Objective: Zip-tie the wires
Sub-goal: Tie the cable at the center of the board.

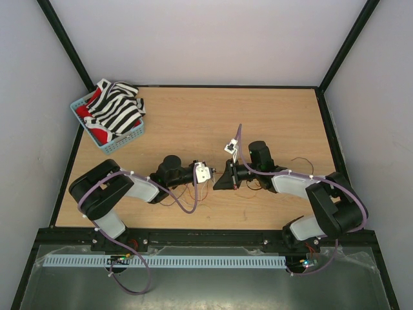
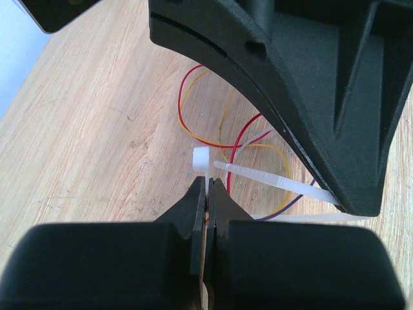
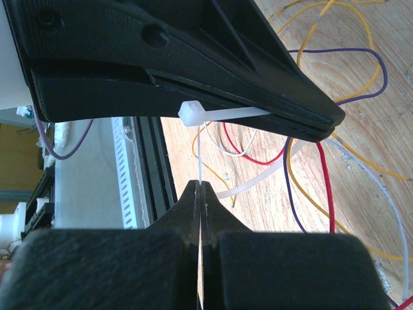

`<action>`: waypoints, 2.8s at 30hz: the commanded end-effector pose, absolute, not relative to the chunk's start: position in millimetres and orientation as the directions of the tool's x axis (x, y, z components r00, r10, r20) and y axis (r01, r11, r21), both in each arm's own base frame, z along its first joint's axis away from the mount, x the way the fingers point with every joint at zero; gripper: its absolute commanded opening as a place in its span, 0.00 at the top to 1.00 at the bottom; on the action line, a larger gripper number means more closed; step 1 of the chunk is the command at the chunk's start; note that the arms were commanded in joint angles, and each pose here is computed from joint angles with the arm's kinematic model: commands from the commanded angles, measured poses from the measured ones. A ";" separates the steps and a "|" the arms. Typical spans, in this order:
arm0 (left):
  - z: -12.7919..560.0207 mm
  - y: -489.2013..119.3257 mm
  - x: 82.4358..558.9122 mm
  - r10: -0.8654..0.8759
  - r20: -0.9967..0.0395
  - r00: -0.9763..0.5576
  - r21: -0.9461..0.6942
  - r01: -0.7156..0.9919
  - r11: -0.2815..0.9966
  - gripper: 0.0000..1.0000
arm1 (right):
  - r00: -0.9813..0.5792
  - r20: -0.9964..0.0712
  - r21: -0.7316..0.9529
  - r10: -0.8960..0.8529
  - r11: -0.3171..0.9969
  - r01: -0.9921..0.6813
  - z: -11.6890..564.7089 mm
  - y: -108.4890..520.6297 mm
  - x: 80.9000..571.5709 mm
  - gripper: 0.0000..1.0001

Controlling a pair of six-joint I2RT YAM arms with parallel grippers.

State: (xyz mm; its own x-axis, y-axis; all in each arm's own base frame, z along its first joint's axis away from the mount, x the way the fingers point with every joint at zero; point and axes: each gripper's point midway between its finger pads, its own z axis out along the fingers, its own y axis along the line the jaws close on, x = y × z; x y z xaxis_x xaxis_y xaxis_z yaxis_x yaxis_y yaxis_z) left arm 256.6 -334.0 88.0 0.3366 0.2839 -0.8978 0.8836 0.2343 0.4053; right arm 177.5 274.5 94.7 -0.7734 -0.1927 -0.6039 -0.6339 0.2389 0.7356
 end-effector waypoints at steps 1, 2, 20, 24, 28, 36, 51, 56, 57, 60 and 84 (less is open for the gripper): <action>106.2 -337.6 259.7 0.240 -0.893 0.380 0.434 0.868 0.242 1.00 | -0.747 -0.638 0.717 -0.187 0.209 -0.665 104.7 278.5 182.1 1.00; 106.1 -337.7 259.8 0.240 -0.893 0.380 0.434 0.868 0.242 1.00 | -0.746 -0.639 0.717 -0.186 0.207 -0.666 105.5 278.5 182.2 1.00; 98.7 -338.9 251.9 0.246 -0.882 0.402 0.453 0.868 0.204 1.00 | -0.728 -0.663 0.695 -0.175 0.216 -0.685 111.3 279.2 187.1 1.00; 96.7 -338.0 251.6 0.251 -0.880 0.404 0.456 0.866 0.205 1.00 | -0.724 -0.668 0.691 -0.170 0.219 -0.689 112.8 279.2 188.4 1.00; 96.4 -337.7 252.0 0.252 -0.879 0.405 0.458 0.864 0.208 1.00 | -0.722 -0.671 0.689 -0.170 0.217 -0.692 113.8 279.2 188.1 1.00; 98.1 -337.8 256.8 0.242 -0.898 0.367 0.421 0.876 0.233 1.00 | -0.736 -0.650 0.700 -0.188 0.229 -0.676 102.7 275.5 182.2 1.00; 99.2 -338.3 261.0 0.236 -0.905 0.354 0.408 0.879 0.245 1.00 | -0.736 -0.645 0.705 -0.206 0.211 -0.677 99.3 271.6 171.7 1.00; 98.1 -338.6 260.8 0.233 -0.905 0.355 0.407 0.881 0.241 1.00 | -0.729 -0.655 0.697 -0.199 0.213 -0.685 102.5 271.1 172.3 1.00; 97.6 -338.6 260.6 0.233 -0.905 0.356 0.408 0.881 0.240 1.00 | -0.726 -0.658 0.695 -0.198 0.210 -0.687 104.0 271.6 172.7 1.00; 97.8 -338.4 260.3 0.232 -0.904 0.360 0.412 0.879 0.239 1.00 | -0.724 -0.661 0.694 -0.197 0.207 -0.689 105.9 272.5 174.2 1.00; 97.5 -337.7 258.9 0.229 -0.902 0.365 0.415 0.878 0.236 1.00 | -0.740 -0.643 0.708 -0.199 0.213 -0.673 100.0 274.4 176.7 1.00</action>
